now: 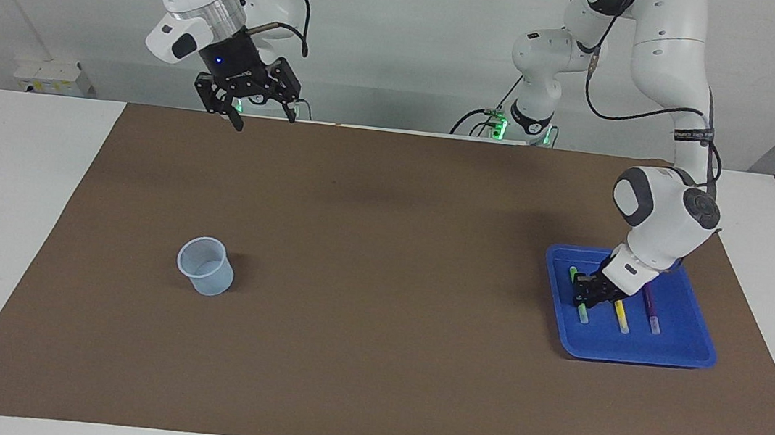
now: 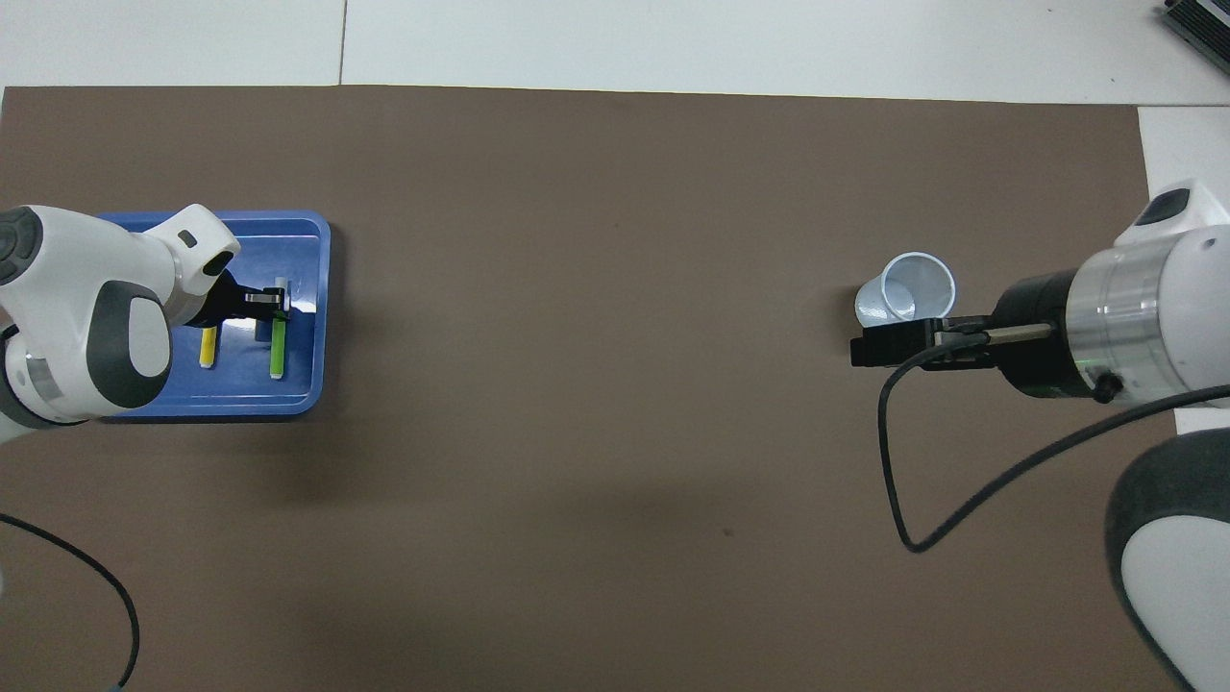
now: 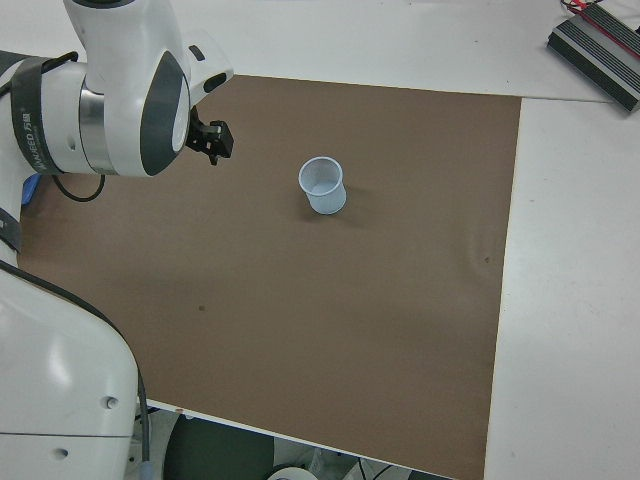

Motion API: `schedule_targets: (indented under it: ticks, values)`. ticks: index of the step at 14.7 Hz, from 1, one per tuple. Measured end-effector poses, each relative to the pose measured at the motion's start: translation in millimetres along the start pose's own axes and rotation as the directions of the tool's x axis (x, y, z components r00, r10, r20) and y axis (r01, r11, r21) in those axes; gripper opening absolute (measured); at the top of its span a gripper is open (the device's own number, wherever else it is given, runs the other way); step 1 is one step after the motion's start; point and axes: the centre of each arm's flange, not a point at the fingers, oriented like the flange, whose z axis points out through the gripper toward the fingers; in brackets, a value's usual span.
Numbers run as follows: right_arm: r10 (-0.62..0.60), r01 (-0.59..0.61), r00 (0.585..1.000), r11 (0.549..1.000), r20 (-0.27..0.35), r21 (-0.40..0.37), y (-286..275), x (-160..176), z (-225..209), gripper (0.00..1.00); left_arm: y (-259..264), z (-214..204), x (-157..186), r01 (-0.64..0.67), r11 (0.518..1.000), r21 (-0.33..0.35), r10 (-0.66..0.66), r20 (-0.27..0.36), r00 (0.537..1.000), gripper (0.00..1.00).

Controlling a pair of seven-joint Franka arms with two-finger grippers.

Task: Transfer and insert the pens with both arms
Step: 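Lift the green pen with the left gripper while the right gripper approaches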

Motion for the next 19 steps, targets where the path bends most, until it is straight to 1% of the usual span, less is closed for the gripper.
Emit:
schedule_targets:
  ticks: [1,2,5,7,9,10,12,15,17,19]
  values:
    - [0.012,-0.012,1.000,1.000,0.001,0.001,-2.2,-0.6,0.7,1.00,0.0,0.0,0.0,0.000,1.000,0.000,0.000,0.000,1.000,0.18]
    - [0.018,-0.018,1.000,1.000,0.003,0.003,-3.3,-0.9,1.3,1.00,0.1,0.0,0.0,0.000,1.000,0.000,0.000,0.000,1.000,0.17]
    - [0.066,-0.066,0.998,0.998,0.011,0.018,-4.2,-1.4,3.4,1.00,1.4,0.0,-0.6,-0.002,1.000,-0.003,0.002,0.010,1.000,0.17]
    - [0.138,-0.139,0.990,0.988,0.022,0.063,-11.9,-2.4,4.6,1.00,3.1,-1.7,-1.5,-0.004,1.000,-0.008,0.004,0.034,0.999,0.17]
    - [0.198,-0.199,0.980,0.976,0.021,0.086,-24.7,-3.8,6.0,1.00,1.4,-7.0,0.2,-0.001,1.000,-0.011,0.001,0.050,0.999,0.17]
    - [0.219,-0.220,0.975,0.971,0.022,0.094,-29.6,-4.5,7.2,1.00,-1.1,-11.9,2.2,0.003,1.000,-0.012,-0.003,0.055,0.998,0.17]
    - [0.251,-0.254,0.967,0.959,0.043,0.122,-33.7,-5.8,11.5,1.00,-8.5,-29.2,7.6,0.014,1.000,-0.010,-0.014,0.046,0.999,0.17]
    - [0.319,-0.319,0.947,0.932,0.028,0.175,-34.2,-0.5,18.1,1.00,-4.9,-60.3,14.8,0.024,1.000,-0.009,-0.024,0.028,0.999,0.17]
    - [0.398,-0.395,0.917,0.893,0.029,0.215,-50.2,-0.1,24.5,1.00,1.5,-64.8,15.0,0.071,0.997,-0.010,-0.070,0.035,0.997,0.17]
    - [0.433,-0.428,0.901,0.873,0.028,0.233,-75.1,-4.4,34.9,1.00,3.0,-62.4,12.0,0.223,0.975,-0.004,-0.222,0.065,0.973,0.17]
